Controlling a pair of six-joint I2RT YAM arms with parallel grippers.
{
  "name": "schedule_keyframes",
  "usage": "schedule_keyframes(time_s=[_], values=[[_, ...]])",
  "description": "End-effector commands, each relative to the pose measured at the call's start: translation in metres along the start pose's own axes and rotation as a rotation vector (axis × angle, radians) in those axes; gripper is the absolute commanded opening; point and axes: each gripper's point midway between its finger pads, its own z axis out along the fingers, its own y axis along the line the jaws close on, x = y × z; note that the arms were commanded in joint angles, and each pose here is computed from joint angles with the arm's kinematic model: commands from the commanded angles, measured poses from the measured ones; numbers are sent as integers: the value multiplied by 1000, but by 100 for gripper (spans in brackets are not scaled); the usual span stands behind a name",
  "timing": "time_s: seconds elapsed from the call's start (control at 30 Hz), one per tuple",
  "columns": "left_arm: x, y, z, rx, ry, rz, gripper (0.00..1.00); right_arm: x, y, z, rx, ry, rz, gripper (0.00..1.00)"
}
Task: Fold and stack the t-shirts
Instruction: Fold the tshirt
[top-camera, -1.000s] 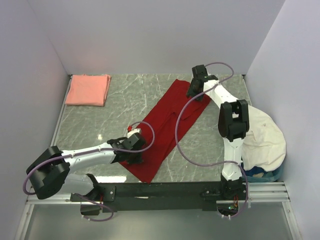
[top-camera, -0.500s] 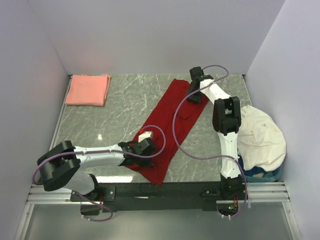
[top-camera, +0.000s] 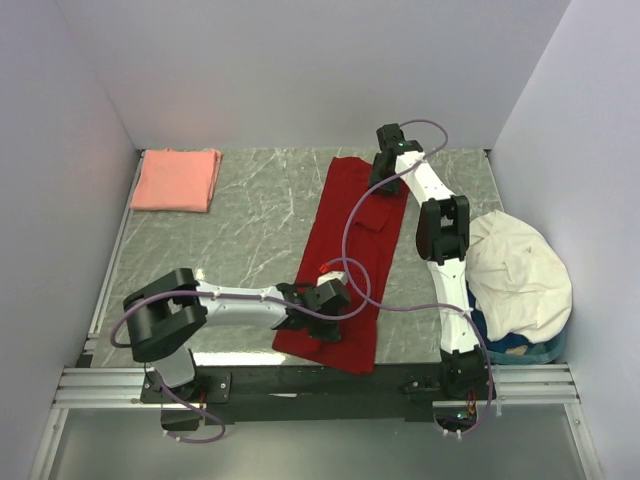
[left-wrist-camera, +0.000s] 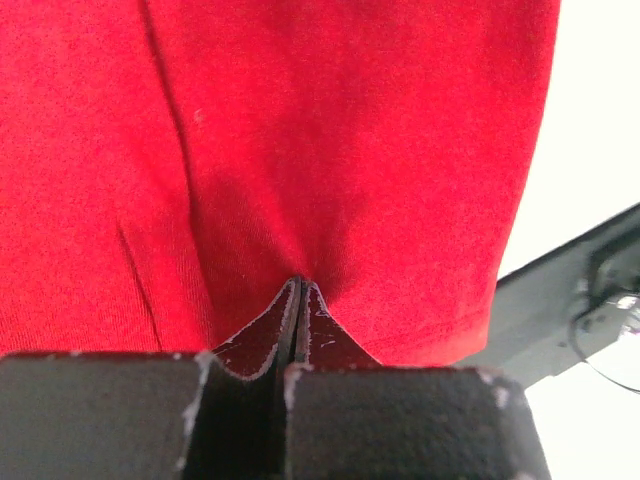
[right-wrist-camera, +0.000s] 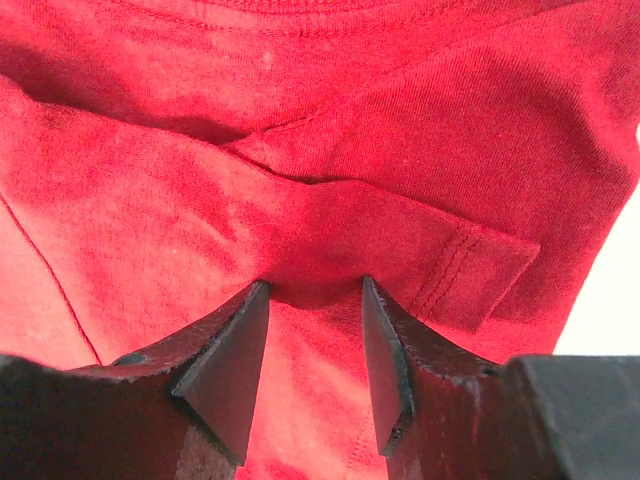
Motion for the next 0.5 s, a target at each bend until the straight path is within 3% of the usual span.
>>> schedule_keyframes(time_s=[0.0,0.23,0.47], values=[[16,-14,11,35,83,12,1,-6,3,9,-37,-3,-30,50],[17,-38,24,103,114,-11,1,-19,10,9,-88,-29,-15,52],[3,-45,9,114,62,-13,1,-42,16,-12,-132,-101,-17,54]])
